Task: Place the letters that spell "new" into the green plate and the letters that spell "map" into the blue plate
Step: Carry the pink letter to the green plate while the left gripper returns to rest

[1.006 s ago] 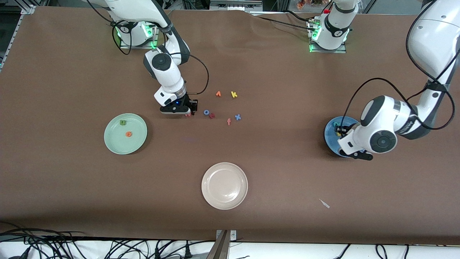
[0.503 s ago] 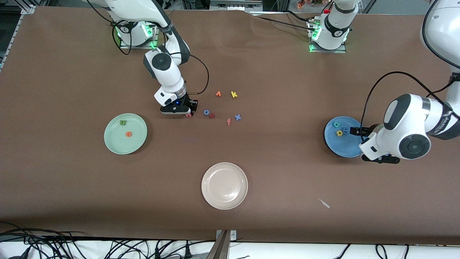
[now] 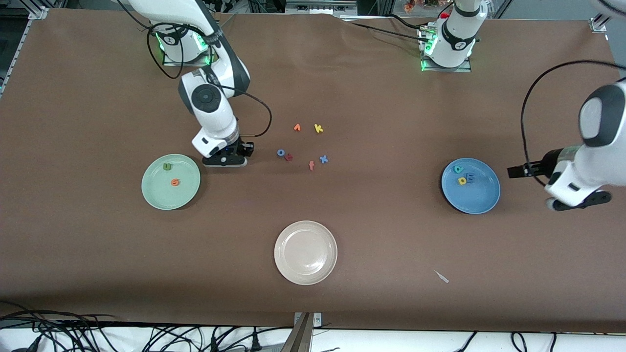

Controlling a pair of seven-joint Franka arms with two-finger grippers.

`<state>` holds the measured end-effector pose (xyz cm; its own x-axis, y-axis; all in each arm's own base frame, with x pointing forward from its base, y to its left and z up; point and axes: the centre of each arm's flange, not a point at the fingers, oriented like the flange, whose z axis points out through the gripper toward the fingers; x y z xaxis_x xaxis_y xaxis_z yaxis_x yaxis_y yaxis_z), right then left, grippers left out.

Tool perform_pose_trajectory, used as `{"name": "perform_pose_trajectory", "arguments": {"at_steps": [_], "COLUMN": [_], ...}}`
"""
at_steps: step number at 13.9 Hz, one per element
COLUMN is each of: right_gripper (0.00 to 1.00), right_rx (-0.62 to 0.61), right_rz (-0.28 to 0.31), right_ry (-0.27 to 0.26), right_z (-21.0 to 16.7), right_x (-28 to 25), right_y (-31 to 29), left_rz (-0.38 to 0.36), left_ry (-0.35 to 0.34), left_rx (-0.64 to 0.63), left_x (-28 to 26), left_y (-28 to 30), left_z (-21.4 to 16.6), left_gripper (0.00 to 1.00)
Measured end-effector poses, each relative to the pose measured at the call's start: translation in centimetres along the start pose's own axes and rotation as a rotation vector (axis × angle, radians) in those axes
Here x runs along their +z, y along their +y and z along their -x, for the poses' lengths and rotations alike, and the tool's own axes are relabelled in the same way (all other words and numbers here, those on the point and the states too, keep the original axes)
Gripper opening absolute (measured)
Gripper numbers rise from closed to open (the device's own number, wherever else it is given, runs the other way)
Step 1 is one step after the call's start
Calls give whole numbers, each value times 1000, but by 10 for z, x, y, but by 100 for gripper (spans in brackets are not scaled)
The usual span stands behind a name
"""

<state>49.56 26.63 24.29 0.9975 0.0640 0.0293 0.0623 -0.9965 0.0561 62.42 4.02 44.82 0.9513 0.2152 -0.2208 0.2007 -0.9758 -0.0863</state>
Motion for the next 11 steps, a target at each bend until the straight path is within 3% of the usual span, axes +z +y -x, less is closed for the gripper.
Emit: {"name": "perform_pose_trajectory", "arguments": {"at_steps": [3,5,8,11], "right_gripper": [42,42,42,42], "right_rx": [-61,-121,-183,-184], "right_rz": [31,41,58,62], "right_ry": [-57,-62,-66,-79], "right_z": [-27,-45,-59,-57], "right_x": [-44,-61,-64,-59], "right_y": [38,81,144,158], "left_rz": [22,27,80,79], "left_ry": [119,160,152,133], "left_rx": [18,22,19,42], "left_x": [-57,-85,-104,-110], "left_y": [13,14,14,25], "left_z": [45,72,98,111], "left_gripper": [100,100,100,100]}}
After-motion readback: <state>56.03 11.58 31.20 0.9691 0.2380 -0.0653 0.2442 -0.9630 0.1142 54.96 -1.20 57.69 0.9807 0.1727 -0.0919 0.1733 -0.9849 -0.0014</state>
